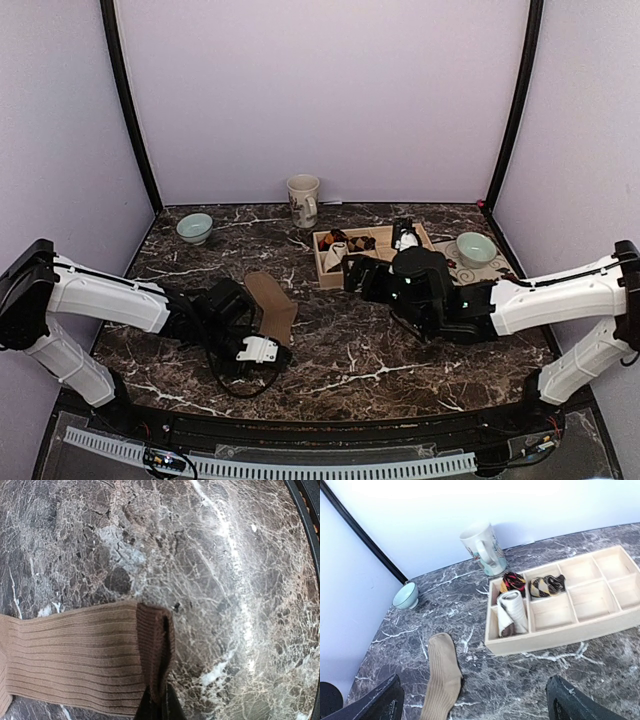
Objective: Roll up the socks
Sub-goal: Roll the sock at the center of the board.
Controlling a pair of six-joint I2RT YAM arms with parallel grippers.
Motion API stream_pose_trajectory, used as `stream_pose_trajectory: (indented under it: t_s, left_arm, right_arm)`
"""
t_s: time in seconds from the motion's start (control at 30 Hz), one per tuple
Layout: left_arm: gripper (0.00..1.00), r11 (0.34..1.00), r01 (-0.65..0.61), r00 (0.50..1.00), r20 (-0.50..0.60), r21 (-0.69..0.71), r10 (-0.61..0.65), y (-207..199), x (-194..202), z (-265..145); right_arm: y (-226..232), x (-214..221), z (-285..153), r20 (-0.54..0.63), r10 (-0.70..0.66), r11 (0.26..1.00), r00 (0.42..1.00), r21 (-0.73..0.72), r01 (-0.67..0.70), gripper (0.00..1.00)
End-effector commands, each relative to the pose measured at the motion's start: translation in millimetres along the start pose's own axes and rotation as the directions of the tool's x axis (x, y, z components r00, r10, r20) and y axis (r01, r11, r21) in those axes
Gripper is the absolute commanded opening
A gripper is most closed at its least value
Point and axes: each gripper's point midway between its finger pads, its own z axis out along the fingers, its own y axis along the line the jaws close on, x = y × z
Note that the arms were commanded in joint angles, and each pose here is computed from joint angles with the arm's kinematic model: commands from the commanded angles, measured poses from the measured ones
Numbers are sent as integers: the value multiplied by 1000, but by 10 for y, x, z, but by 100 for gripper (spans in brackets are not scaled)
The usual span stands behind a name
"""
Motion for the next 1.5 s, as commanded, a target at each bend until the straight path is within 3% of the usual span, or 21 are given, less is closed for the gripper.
stream_pose_trajectory:
  t_s: [0.0, 0.07, 0.17, 0.27, 0.37, 0.5, 0.63, 0.83, 1.0, 1.47]
  left_arm:
    - [0, 994, 48, 999, 2, 94, -49, -108, 7, -35]
    - [0, 990, 72, 997, 20, 122, -75, -102, -34, -46]
    - [0, 984, 100, 994, 22, 150, -104, -100, -24, -45]
    - [0, 975, 117, 992, 17, 188, -122, -138, -3, -32]
    - [0, 962, 143, 989, 0, 233, -147, -161, 18, -10]
    - [0, 950, 163, 986, -9, 266, -167, -122, 17, 21]
    - [0, 931, 177, 983, -19, 318, -181, -128, -11, 28]
    - [0, 910, 194, 980, -43, 367, -192, -206, 54, 56]
    - [0, 898, 200, 979, -38, 391, -202, -230, 45, 44]
    - [0, 879, 205, 978, -46, 431, -205, -279, 88, 14]
  right_arm:
    - [-134, 79, -125, 70, -105, 994, 992, 19, 104, 99]
    - [-114, 216, -170, 56, -204, 978, 977, 51, 202, 97]
    - [97, 574, -254, 28, -428, 904, 904, -5, 428, 82]
    - [277, 940, -383, 3, -616, 787, 788, -35, 616, 82]
    - [460, 1281, -485, -19, -725, 686, 689, -110, 719, 81]
    - [608, 1570, -658, -11, -734, 660, 679, -246, 710, 74]
    - [707, 1835, -753, -25, -736, 637, 676, -365, 679, 73]
    - [1003, 2257, -721, -26, -792, 508, 609, -580, 637, 67]
    - [983, 2296, -531, -34, -783, 504, 622, -621, 601, 64]
    - [943, 2405, -43, -12, -811, 462, 585, -628, 627, 59]
